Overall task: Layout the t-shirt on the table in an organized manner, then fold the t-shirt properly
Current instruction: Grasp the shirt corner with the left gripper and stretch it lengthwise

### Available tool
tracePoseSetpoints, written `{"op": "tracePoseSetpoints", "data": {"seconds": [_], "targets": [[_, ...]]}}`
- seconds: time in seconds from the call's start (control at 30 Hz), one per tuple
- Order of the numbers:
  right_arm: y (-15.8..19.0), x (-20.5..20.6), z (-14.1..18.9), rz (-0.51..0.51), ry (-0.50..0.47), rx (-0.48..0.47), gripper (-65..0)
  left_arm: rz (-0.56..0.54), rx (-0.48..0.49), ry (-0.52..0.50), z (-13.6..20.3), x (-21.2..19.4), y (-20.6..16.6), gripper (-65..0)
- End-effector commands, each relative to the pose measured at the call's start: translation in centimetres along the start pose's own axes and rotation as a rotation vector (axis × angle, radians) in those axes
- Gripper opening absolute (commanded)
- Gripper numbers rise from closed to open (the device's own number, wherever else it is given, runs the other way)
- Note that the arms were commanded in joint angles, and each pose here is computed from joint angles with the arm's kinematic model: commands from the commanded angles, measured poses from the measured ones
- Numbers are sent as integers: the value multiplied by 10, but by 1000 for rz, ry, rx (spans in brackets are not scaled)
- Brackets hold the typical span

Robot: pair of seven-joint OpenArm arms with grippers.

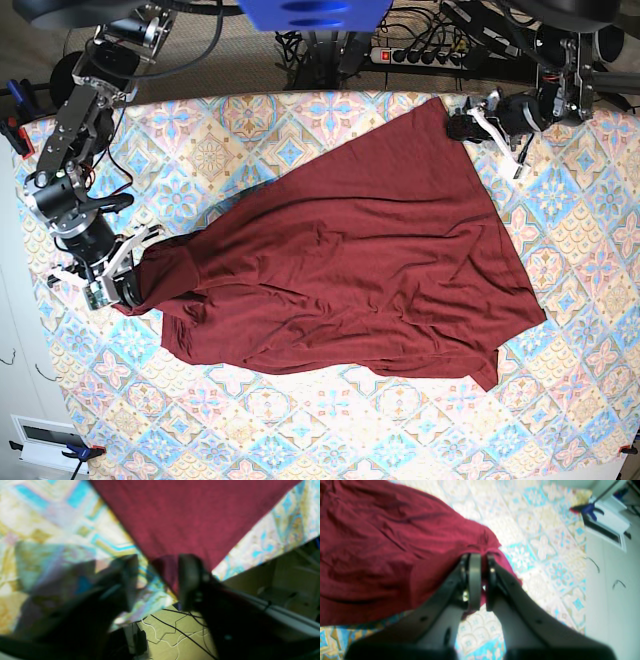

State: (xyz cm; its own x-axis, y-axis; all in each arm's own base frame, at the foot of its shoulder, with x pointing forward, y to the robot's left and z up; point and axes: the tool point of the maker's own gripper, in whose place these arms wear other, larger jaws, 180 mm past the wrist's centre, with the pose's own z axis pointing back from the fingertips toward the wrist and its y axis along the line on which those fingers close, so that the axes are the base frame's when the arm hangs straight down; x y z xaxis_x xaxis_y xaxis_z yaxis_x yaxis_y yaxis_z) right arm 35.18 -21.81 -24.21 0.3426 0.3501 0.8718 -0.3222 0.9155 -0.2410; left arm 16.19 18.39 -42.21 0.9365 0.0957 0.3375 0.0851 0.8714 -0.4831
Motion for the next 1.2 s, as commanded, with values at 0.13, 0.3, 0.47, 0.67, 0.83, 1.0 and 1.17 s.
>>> {"op": "tracePoseSetpoints", "data": {"seconds": [0.13,0.3,0.47,0.67,0.83,1.0,1.17], "targets": [[-7,18,3,16,-59,-16,-643,46,-17,19,-8,-12,-10,-203],[-6,17,3,15,-56,-15,-643,57,-66,34,-21,-20,-29,-206],[-6,17,4,16,-56,-15,-643,57,-115,68,-41,-24,-45,-275],[-5,17,5,19,-57,-15,-643,112,-93,87,-49,-30,-29,-597],[-5,18,5,19,-60,-15,-643,121,-18,-19,-28,9,4,-650],[-2,19,3,21,-60,-3,-643,134,159,-241,27,80,65,-650],[18,21,-8,42,-57,60,-643,120,336,-441,94,143,111,-650]]}}
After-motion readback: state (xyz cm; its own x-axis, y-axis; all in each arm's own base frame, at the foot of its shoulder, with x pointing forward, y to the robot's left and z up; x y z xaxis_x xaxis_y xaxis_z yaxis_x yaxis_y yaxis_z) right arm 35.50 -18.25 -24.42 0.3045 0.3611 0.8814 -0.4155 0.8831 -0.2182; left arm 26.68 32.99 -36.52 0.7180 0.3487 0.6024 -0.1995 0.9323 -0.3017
